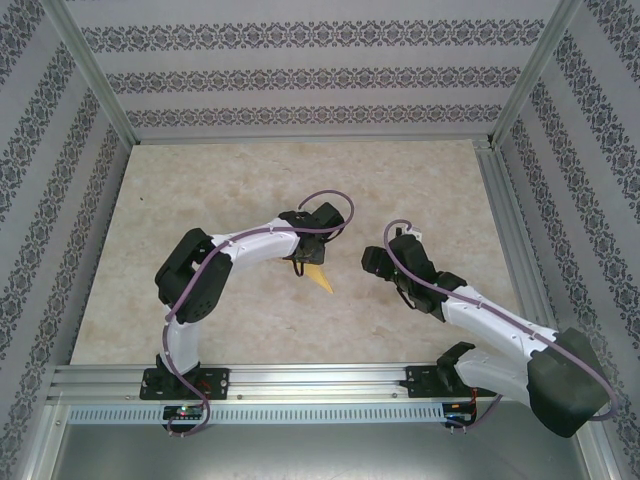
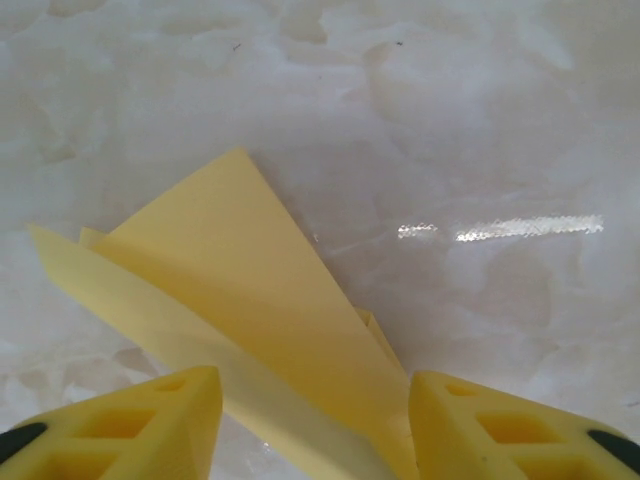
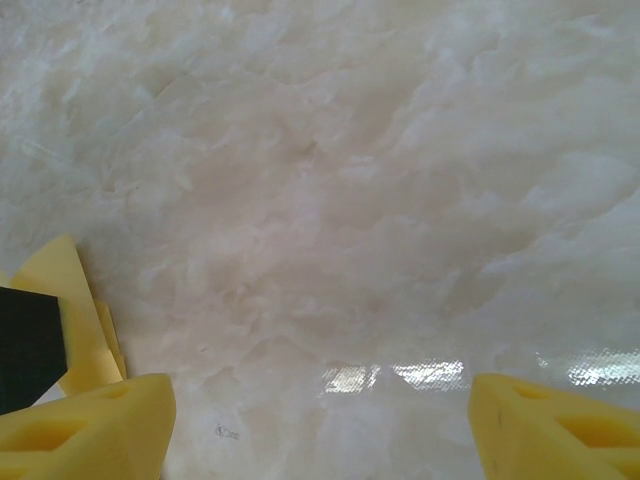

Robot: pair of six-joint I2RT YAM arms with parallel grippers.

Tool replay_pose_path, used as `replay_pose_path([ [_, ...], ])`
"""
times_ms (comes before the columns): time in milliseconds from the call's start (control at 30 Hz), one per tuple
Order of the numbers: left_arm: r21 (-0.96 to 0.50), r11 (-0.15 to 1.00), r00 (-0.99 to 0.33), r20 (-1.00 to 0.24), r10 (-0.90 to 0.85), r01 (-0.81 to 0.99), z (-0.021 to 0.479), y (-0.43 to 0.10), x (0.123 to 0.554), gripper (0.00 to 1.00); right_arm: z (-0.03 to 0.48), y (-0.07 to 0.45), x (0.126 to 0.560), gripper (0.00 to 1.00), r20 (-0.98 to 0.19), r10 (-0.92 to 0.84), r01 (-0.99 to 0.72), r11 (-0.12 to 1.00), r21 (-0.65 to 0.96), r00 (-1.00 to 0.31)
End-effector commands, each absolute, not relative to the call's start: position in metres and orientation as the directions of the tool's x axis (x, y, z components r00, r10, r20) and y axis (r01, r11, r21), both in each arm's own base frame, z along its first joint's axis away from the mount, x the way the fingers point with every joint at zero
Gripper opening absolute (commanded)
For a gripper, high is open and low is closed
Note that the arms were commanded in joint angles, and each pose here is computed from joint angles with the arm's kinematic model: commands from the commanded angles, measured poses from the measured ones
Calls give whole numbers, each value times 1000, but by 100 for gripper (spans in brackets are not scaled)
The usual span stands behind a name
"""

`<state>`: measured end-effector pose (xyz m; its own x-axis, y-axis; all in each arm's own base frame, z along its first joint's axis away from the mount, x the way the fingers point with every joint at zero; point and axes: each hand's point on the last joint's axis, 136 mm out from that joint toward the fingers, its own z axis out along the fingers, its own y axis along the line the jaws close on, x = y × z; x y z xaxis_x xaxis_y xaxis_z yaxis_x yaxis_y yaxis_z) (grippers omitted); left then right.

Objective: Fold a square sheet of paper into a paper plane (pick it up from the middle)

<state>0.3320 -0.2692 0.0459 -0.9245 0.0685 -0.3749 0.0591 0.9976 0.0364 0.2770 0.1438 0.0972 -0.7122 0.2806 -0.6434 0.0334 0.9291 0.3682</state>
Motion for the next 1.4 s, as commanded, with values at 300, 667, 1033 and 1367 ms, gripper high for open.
replay_pose_path([
  [300,-42,999,-902,-431,-35,-19,73,-257,318,27,93,141,276,77,-625,310,64,921,384,-716],
  [667,-194,981,-858,-501,-118,-21,99,-253,307,0,106,153,278,76,-623,345,28,887,461,-702],
  [1033,-409,873,-780,-623,-54,266,167,-290,302,0,136,159,280,75,-637,390,11,858,514,-665],
  [1367,-604,732,-838,-539,-85,314,142,-319,312,0,139,179,274,69,-632,304,-40,882,470,-713],
])
